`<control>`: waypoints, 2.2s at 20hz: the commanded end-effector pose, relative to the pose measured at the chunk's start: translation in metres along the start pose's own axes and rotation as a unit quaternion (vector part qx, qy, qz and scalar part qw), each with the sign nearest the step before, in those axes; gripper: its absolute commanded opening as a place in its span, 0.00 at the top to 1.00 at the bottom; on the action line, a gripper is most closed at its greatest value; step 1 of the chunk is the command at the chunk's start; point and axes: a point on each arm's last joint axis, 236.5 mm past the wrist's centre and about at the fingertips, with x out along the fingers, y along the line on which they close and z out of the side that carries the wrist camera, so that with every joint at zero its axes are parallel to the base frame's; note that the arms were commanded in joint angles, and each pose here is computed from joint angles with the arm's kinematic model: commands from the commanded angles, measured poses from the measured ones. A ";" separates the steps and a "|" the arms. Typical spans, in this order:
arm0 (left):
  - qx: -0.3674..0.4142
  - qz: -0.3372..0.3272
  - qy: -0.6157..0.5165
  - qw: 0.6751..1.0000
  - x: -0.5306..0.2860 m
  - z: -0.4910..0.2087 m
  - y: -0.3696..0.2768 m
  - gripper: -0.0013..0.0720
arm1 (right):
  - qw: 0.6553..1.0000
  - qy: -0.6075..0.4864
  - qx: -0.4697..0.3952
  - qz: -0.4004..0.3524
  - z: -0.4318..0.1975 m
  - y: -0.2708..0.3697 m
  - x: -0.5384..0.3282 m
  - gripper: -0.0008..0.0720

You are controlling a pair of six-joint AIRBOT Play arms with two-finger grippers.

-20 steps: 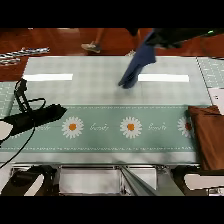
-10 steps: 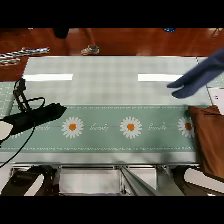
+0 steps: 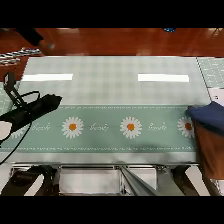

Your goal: Fold the shirts.

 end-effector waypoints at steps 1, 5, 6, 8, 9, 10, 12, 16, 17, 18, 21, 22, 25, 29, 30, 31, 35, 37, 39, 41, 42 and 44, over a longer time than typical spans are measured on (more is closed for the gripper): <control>0.001 -0.004 -0.042 0.999 -0.001 0.020 -0.002 0.95 | 0.985 0.066 0.102 -0.119 -0.069 -0.083 0.034 0.95; 0.018 -0.004 -0.044 0.999 -0.001 0.021 -0.002 0.95 | 0.972 0.121 0.113 -0.164 -0.102 -0.104 0.059 0.43; 0.030 -0.003 -0.048 0.998 -0.001 0.023 -0.002 0.95 | 0.974 0.116 0.110 -0.158 -0.098 -0.102 0.060 0.43; 0.045 -0.005 -0.078 0.996 -0.002 0.039 -0.005 0.95 | 0.981 0.089 0.105 -0.138 -0.078 -0.095 0.059 0.43; 0.057 -0.006 -0.091 0.994 -0.003 0.051 -0.009 0.95 | 0.987 0.063 0.099 -0.106 -0.058 -0.081 0.057 0.45; 0.071 -0.007 -0.099 0.992 -0.004 0.065 -0.016 0.95 | 0.993 0.037 0.092 -0.056 -0.036 -0.059 0.054 0.59; 0.116 -0.017 -0.107 0.987 -0.007 0.098 -0.042 0.95 | 0.991 -0.021 0.069 0.109 0.021 0.016 0.036 0.91; 0.194 -0.059 -0.054 0.978 -0.002 0.154 -0.117 0.95 | 0.936 -0.080 -0.095 0.329 0.070 0.179 -0.022 0.95; 0.207 -0.072 -0.033 0.975 0.005 0.161 -0.135 0.95 | 0.925 -0.073 -0.156 0.340 0.059 0.216 -0.023 0.95; 0.222 -0.077 -0.010 0.972 0.015 0.161 -0.147 0.95 | 0.911 -0.058 -0.222 0.342 0.037 0.255 -0.017 0.95; 0.229 0.047 0.140 0.962 0.057 0.112 -0.095 0.95 | 0.874 -0.016 -0.389 0.292 -0.045 0.337 0.033 0.95; 0.222 0.077 0.173 0.956 0.069 0.092 -0.077 0.95 | 0.860 -0.008 -0.437 0.263 -0.069 0.352 0.053 0.95; 0.171 0.116 0.230 0.951 0.095 0.049 -0.032 0.95 | 0.848 0.004 -0.520 0.104 -0.093 0.344 0.122 0.96; 0.133 0.137 0.231 0.954 0.097 0.048 -0.011 0.95 | 0.847 0.048 -0.526 0.059 -0.107 0.333 0.151 0.96; 0.133 0.137 0.232 0.954 0.096 0.048 -0.010 0.95 | 0.848 0.043 -0.524 0.061 -0.105 0.335 0.151 0.95; 0.134 0.137 0.232 0.954 0.096 0.048 -0.010 0.95 | 0.848 0.040 -0.524 0.062 -0.104 0.336 0.151 0.95; 0.138 0.135 0.230 0.954 0.098 0.049 -0.010 0.95 | 0.848 0.040 -0.524 0.062 -0.105 0.336 0.151 0.95; 0.138 0.135 0.228 0.954 0.099 0.049 -0.011 0.95 | 0.848 0.039 -0.524 0.061 -0.104 0.336 0.151 0.95; 0.138 0.135 0.228 0.954 0.099 0.049 -0.011 0.95 | 0.848 0.039 -0.525 0.061 -0.104 0.336 0.151 0.95; 0.138 0.135 0.228 0.954 0.099 0.049 -0.011 0.95 | 0.848 0.039 -0.524 0.061 -0.104 0.336 0.151 0.95; 0.138 0.135 0.228 0.954 0.099 0.049 -0.011 0.95 | 0.848 0.039 -0.524 0.061 -0.104 0.336 0.151 0.95; 0.138 0.135 0.228 0.954 0.099 0.049 -0.011 0.95 | 0.848 0.039 -0.524 0.061 -0.104 0.336 0.151 0.95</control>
